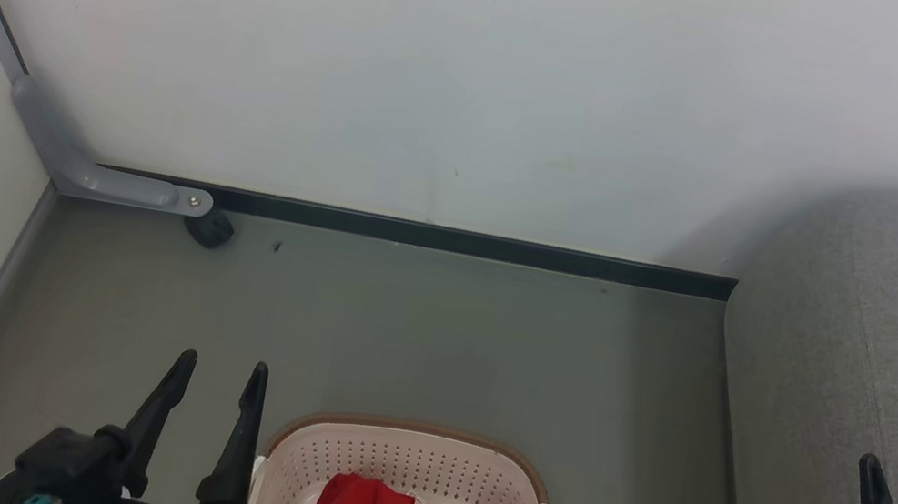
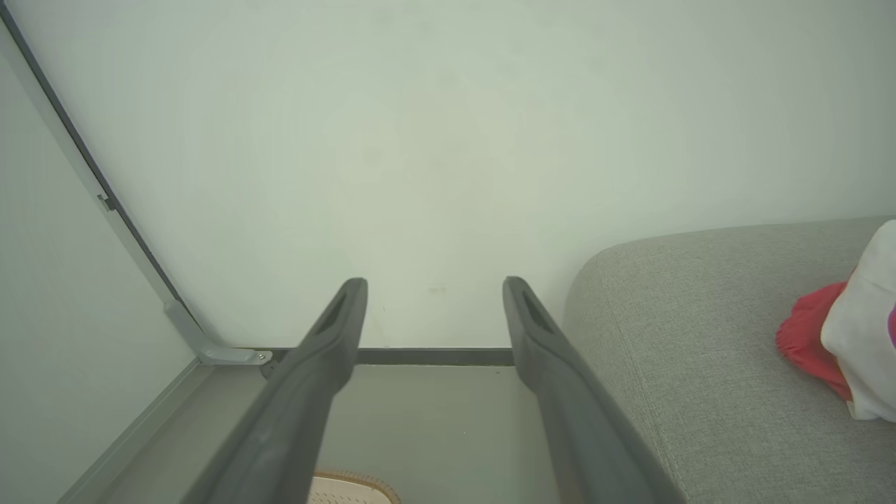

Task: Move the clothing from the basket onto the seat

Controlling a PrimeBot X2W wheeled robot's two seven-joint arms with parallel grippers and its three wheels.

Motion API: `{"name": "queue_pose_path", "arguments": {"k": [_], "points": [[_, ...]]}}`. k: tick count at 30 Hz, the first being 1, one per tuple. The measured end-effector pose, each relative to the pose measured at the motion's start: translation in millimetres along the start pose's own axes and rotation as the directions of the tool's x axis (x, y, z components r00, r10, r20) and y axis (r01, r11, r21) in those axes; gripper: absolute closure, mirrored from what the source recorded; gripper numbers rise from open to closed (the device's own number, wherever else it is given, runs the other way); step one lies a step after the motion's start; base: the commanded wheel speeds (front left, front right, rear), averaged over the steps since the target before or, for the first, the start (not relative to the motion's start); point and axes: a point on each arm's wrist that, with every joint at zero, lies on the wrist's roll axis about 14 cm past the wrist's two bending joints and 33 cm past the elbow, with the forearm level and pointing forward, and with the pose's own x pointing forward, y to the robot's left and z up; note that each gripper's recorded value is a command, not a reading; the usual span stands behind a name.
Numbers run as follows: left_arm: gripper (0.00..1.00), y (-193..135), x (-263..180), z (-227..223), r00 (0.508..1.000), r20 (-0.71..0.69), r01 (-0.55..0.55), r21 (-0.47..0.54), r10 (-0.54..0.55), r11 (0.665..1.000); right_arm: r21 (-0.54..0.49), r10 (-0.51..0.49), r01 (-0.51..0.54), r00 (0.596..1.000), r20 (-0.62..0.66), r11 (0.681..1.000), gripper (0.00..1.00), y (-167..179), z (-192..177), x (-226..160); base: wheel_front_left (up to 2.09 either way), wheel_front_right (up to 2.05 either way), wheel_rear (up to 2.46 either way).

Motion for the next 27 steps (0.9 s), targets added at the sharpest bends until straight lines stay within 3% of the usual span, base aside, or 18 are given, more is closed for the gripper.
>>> {"name": "queue_pose_path", "arguments": {"k": [17, 27], "points": [[0.0, -35, 59, -50, 0.979, -0.166, 0.113, -0.028, -0.116, 0.993, 0.008, -0.012, 0.012, 1.0, 0.015, 1.0, 0.0, -20, -5, 44, 0.0, 0.0, 0.0], [0.0, -57, 88, -116, 0.914, -0.354, 0.193, -0.044, -0.196, 0.98, -0.003, -0.017, 0.017, 1.0, 0.018, 1.0, 0.0, -36, -14, 74, 0.0, 0.0, 0.0]]}}
